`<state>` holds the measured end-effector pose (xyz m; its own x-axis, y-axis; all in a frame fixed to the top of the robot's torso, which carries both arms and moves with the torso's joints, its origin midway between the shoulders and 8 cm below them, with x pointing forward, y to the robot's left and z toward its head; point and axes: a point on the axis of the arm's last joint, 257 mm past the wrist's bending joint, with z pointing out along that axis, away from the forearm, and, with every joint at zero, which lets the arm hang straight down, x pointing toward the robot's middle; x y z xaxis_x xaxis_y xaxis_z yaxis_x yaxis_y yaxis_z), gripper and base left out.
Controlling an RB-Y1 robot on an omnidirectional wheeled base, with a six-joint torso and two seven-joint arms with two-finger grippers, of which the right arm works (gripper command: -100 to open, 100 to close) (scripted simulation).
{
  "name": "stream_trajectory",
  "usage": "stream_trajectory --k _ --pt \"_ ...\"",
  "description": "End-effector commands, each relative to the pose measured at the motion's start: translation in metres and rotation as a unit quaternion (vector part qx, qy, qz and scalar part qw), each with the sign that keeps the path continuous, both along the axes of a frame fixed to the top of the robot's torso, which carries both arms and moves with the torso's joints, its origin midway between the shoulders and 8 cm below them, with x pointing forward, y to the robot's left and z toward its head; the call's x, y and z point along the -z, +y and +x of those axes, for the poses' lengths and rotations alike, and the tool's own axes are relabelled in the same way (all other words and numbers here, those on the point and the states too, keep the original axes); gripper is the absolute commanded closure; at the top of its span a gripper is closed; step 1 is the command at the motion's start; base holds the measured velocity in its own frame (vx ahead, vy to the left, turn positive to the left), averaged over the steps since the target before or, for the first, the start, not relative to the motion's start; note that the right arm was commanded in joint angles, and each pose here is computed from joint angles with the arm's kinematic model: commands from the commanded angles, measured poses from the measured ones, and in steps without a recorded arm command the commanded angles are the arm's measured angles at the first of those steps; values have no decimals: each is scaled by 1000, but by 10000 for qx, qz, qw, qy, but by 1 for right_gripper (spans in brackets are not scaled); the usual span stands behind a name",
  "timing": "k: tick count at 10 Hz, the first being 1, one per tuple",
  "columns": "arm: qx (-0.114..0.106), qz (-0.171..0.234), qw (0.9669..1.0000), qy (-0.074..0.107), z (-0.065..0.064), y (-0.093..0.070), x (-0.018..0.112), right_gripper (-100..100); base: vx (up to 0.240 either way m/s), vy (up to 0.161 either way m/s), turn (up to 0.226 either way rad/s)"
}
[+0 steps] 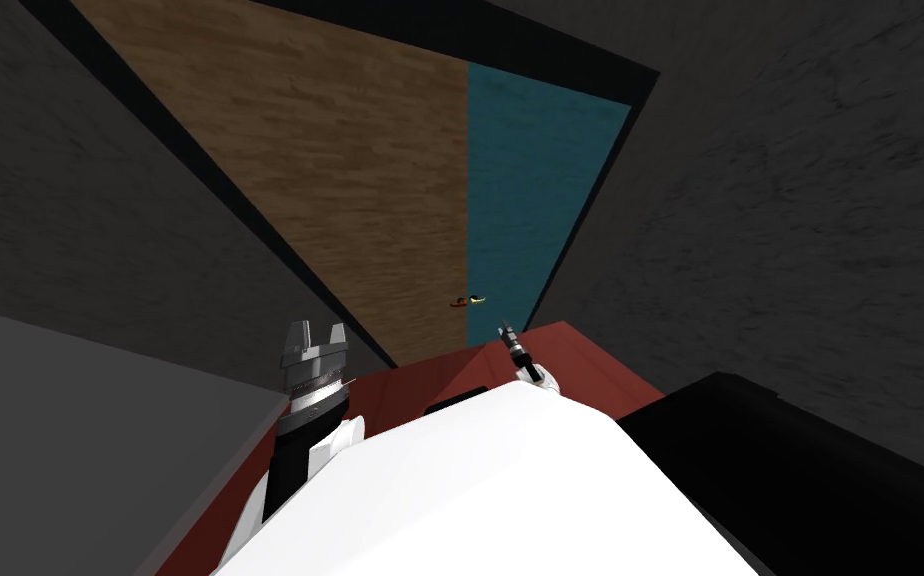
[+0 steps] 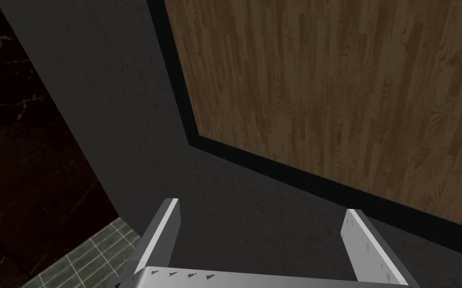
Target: Pull the door open
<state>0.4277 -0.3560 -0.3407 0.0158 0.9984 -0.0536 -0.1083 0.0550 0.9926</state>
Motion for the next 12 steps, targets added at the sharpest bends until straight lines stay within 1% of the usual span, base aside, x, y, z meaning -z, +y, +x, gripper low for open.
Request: stream_trajectory --k 1,6,7,8,12 --pt "14 49 10000 83 -3 -4 9 -100 156 53 28" --pt "53 137 9996 258 -8 -14 25 -100 104 27 18" --pt "69 168 9993 319 -10 -17 31 -100 114 30 30" --pt "69 168 9993 319 -10 -17 31 -100 113 26 12" --pt "109 240 9986 457 -16 -25 44 -100 104 24 16"
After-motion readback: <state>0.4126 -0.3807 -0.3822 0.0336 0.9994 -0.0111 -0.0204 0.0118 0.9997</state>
